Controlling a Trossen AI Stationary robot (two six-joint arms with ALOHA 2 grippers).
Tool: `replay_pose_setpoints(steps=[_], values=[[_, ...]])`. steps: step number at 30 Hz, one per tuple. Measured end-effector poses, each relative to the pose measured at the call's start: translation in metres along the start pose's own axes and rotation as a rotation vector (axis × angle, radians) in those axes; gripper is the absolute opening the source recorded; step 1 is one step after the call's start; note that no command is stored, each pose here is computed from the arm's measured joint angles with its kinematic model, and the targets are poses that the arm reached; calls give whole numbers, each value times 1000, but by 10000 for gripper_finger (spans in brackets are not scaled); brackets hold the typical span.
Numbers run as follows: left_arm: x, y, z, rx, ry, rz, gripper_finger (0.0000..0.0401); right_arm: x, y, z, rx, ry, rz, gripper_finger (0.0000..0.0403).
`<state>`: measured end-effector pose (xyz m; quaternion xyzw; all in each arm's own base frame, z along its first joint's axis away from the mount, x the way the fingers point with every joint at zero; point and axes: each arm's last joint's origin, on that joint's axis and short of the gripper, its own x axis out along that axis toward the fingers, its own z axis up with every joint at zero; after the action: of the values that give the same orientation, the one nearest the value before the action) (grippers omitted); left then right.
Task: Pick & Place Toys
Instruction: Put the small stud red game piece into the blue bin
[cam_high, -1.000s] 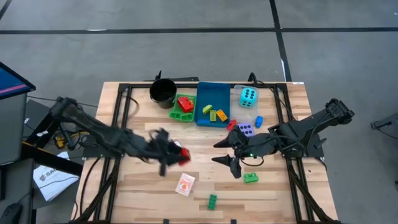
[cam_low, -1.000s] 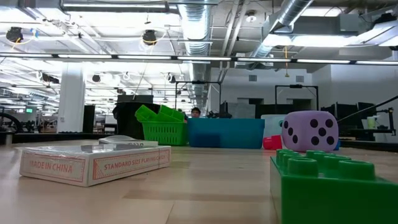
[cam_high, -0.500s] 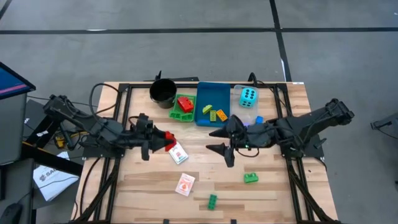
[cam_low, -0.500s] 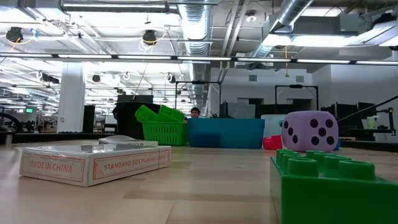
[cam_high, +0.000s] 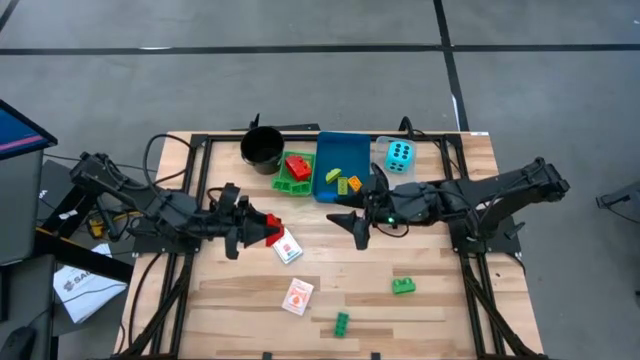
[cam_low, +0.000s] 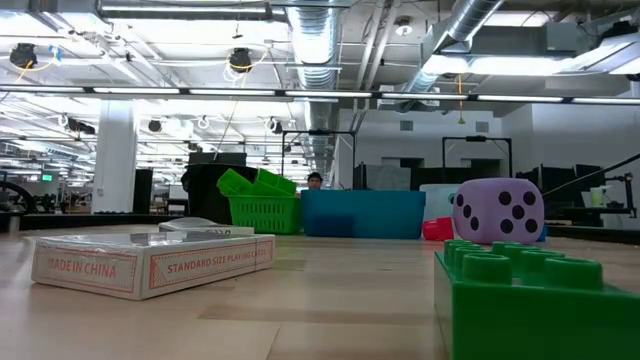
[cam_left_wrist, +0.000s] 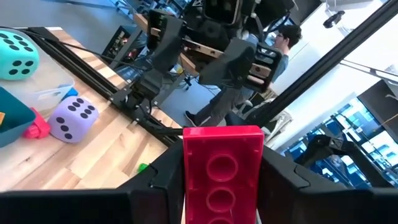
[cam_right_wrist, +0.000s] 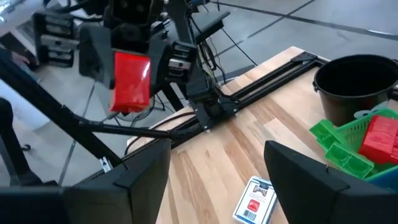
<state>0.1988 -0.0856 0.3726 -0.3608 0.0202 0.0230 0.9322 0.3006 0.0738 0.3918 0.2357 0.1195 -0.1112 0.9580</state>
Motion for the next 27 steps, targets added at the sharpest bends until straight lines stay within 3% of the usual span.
replay_pose_setpoints(steps=[10, 19, 27], values=[[1, -1, 3, -73, -27, -16, 135, 0, 1, 1, -64, -13, 11, 254], [3, 0, 7, -257, -55, -23, 135, -5, 15, 6, -294, -106, 87, 254], [25, -1, 8, -385, -134, -65, 135, -5, 15, 6, -457, -112, 80, 254]])
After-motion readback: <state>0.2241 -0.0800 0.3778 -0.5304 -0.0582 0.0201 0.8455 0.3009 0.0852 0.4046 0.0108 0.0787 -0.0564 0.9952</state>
